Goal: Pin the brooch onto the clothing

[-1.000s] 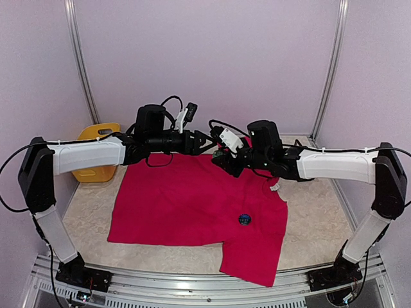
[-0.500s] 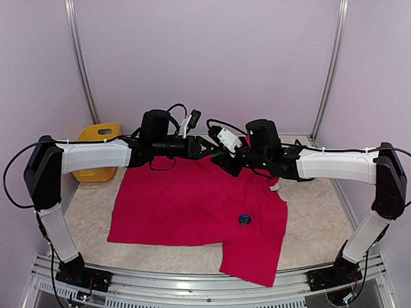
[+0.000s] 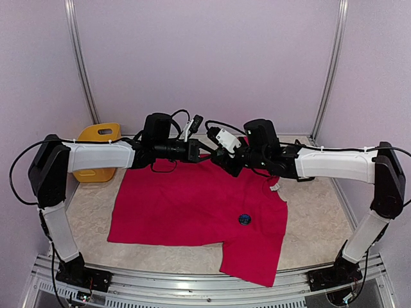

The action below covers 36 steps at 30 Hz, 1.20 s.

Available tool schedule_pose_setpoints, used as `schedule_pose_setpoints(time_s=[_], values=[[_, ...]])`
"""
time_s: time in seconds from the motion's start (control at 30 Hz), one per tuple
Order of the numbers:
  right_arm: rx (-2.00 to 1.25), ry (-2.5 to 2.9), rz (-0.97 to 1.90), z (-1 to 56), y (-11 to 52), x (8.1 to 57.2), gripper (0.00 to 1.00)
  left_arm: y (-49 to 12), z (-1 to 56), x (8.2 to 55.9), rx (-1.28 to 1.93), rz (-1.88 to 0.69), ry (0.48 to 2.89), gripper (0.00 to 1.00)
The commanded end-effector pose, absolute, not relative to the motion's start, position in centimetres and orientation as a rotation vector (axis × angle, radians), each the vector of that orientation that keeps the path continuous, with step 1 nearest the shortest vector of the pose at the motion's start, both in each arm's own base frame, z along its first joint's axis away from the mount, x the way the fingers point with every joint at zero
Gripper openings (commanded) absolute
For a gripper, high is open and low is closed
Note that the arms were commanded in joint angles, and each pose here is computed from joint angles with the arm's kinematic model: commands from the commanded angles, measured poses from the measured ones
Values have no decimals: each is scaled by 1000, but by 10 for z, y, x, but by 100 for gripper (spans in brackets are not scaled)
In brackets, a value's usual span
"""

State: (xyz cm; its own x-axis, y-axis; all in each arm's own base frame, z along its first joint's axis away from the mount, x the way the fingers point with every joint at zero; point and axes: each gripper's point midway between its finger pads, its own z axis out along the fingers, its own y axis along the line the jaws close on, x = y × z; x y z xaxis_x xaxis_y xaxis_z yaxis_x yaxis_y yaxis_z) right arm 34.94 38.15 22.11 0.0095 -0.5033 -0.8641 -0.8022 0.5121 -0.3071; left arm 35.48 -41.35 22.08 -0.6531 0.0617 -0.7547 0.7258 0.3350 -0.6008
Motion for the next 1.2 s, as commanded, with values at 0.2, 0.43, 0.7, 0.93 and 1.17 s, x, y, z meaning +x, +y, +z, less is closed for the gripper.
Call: schedule_pose_setpoints(time_s=[0.2,0.43,0.7,0.93,1.17], values=[[-1096,1603,313,249,385,353,44,-414,224,344,736,-1492,1904,0],[-915,1530,424,326,357,348,87,-403,253,374,847,-801,1741,0],[-691,1644,1180,359,312,331,93,-383,327,323,971,46,1109,0],[-489,1931,1435,330,319,329,53,-381,332,290,1017,481,782,0],[-494,1959,1490,316,330,303,53,-381,326,284,979,637,698,0]])
